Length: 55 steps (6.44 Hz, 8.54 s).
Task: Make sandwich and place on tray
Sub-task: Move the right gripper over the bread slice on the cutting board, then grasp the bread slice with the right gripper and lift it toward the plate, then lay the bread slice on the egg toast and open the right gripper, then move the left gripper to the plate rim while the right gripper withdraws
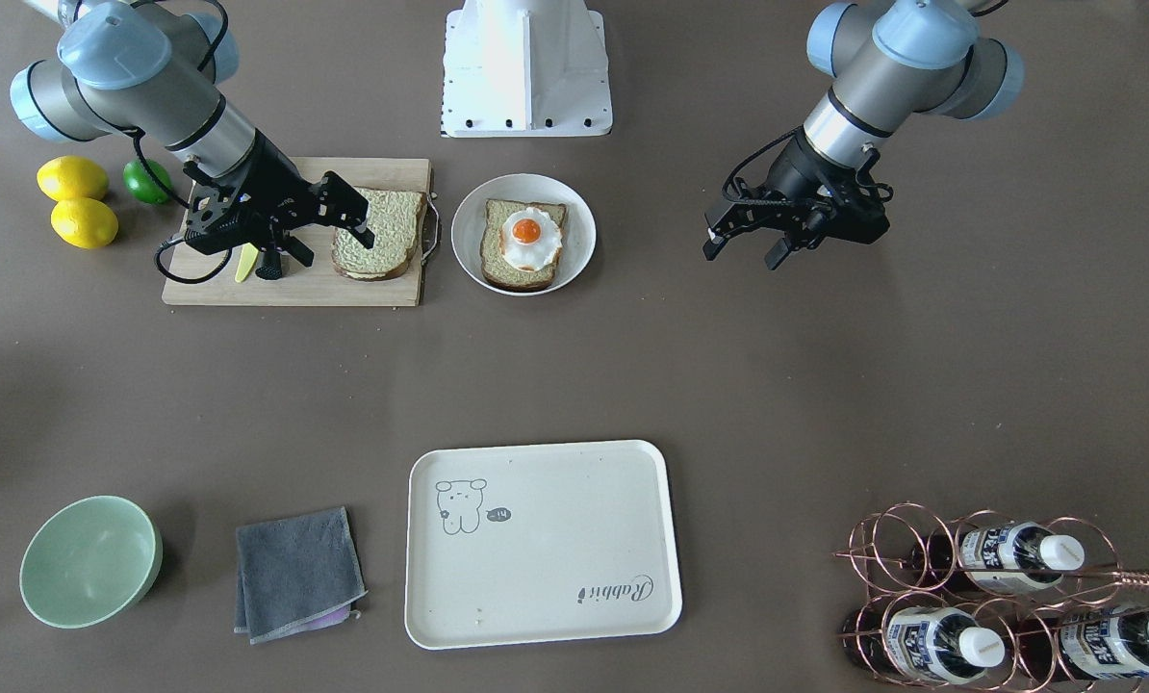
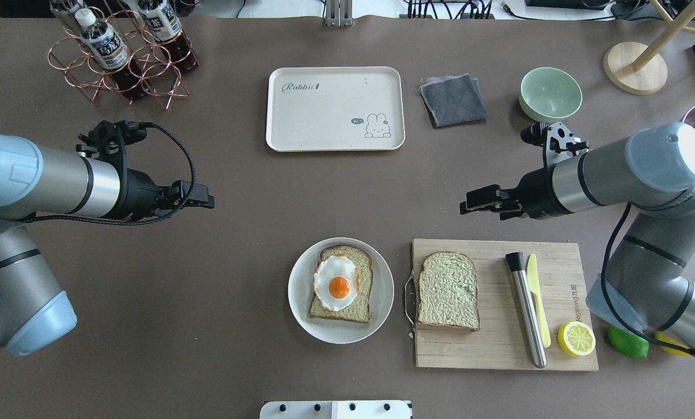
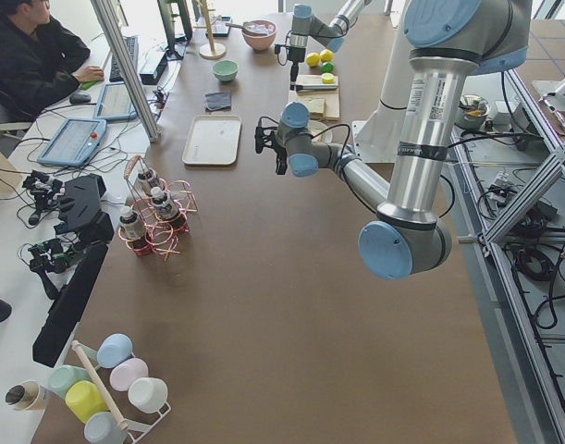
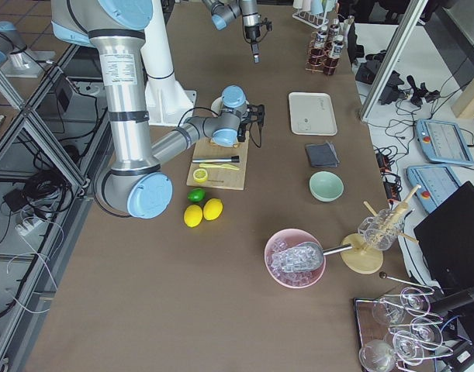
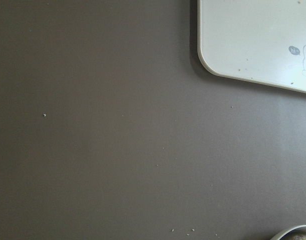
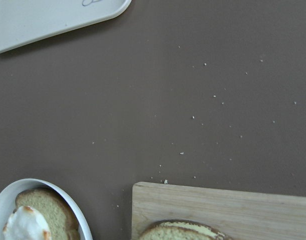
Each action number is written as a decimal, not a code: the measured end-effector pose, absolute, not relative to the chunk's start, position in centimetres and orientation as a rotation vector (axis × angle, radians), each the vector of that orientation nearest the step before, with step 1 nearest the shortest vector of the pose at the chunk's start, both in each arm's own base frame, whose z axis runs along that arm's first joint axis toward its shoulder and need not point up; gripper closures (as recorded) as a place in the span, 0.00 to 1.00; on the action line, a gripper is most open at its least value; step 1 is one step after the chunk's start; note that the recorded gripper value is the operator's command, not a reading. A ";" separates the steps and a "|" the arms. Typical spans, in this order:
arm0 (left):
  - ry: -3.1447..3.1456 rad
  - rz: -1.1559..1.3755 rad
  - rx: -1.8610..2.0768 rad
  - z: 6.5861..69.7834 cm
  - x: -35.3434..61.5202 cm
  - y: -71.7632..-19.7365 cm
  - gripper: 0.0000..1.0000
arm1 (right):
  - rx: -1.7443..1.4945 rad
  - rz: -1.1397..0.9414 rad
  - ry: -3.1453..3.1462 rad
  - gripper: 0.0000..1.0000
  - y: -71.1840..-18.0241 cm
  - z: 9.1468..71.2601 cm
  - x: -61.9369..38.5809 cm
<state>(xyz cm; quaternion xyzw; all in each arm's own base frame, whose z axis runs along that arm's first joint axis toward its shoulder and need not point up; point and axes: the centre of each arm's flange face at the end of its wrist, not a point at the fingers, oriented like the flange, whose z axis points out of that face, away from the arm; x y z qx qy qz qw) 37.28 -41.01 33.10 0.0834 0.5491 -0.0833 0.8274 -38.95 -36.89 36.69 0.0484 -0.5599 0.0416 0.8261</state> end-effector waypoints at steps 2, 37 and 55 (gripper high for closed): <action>1.162 -0.190 0.198 33.0 37.2 -41.1 0.03 | 0.076 0.074 -1.163 0.02 -34.8 38.3 -39.0; 1.208 -0.210 0.192 32.5 43.4 -35.8 0.03 | 0.107 0.152 -1.243 0.01 -39.2 27.9 -45.7; 1.245 -0.267 0.220 28.9 55.5 -28.5 1.00 | 0.104 0.214 -1.187 0.01 -42.1 31.5 -41.9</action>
